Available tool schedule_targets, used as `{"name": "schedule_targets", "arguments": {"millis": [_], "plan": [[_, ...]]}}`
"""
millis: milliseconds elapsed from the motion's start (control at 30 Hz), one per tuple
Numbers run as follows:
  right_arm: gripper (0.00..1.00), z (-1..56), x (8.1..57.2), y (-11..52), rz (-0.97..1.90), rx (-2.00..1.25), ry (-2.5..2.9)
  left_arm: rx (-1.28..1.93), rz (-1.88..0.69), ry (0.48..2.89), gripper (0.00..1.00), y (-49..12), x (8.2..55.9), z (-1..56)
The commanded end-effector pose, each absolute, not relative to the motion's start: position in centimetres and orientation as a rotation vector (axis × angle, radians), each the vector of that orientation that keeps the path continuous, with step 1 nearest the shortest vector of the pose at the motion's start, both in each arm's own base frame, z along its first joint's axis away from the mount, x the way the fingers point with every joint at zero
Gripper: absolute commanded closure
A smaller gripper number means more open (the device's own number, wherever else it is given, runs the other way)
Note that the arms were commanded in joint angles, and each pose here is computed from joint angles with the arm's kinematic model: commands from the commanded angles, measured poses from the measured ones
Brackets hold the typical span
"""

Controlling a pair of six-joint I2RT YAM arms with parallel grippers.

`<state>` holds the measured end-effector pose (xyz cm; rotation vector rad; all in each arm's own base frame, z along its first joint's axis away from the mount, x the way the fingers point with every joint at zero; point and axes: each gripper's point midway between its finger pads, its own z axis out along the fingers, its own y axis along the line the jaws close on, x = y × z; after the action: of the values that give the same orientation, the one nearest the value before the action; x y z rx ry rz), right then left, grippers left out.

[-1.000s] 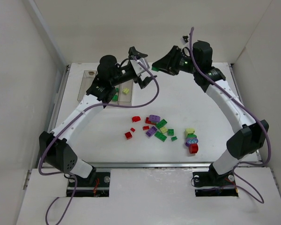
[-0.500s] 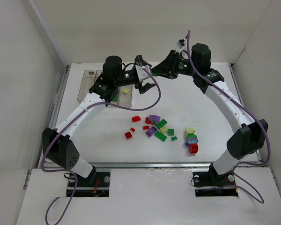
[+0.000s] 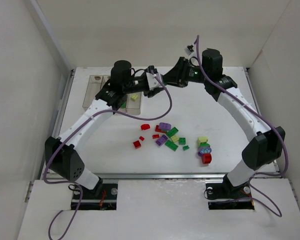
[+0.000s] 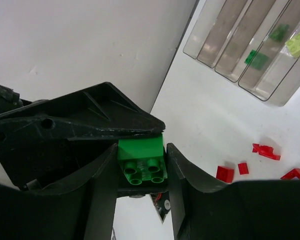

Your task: Sort the legos into containers by color

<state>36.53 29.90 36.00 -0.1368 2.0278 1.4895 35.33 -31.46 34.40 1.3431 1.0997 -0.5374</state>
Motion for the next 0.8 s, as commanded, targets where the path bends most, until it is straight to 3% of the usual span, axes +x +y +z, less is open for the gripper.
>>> {"name": "schedule_targets", "arguments": {"millis": [0, 33, 133, 267, 300, 333, 433, 533, 567, 600, 767], "plan": [[1.0, 37.8, 35.6, 30.1, 1.504, -0.217, 1.952, 1.34, -0.533, 0.982, 0.53, -31.2, 33.2, 38.4], [1.0, 37.3, 35.5, 30.1, 1.504, -0.211, 1.965, 1.337, -0.529, 0.974, 0.47, -31.2, 33.2, 38.6], [1.0, 36.9, 35.8, 30.2, 1.503, -0.206, 1.974, 1.337, -0.529, 0.973, 0.48, -31.2, 33.2, 38.6], [1.0, 36.9, 35.8, 30.2, 1.503, -0.206, 1.974, 1.349, -0.52, 0.971, 0.72, -31.1, 33.0, 38.3], [0.99, 36.9, 35.6, 30.2, 1.511, -0.214, 1.975, 1.349, -0.52, 0.971, 0.82, -31.1, 33.0, 38.3], [0.91, 36.9, 35.6, 30.2, 1.511, -0.214, 1.975, 1.352, -0.524, 0.979, 0.86, -31.0, 33.0, 38.1], [0.85, 36.5, 35.6, 30.2, 1.505, -0.218, 1.981, 1.355, -0.528, 0.989, 1.0, -31.0, 33.0, 37.6], [0.37, 36.6, 35.3, 30.3, 1.522, -0.236, 1.982, 1.349, -0.515, 1.01, 1.0, -30.7, 33.1, 37.1], [0.07, 37.0, 35.1, 30.2, 1.515, -0.251, 1.967, 1.339, -0.499, 1.007, 1.0, -30.5, 33.0, 37.6], [0.0, 36.5, 35.3, 30.1, 1.502, -0.232, 1.978, 1.332, -0.505, 1.038, 1.0, -30.4, 33.2, 36.9], [0.0, 34.9, 36.5, 26.7, 1.357, -0.077, 2.013, 1.199, -0.483, 1.284, 1.0, -27.2, 35.6, 33.6]]}}
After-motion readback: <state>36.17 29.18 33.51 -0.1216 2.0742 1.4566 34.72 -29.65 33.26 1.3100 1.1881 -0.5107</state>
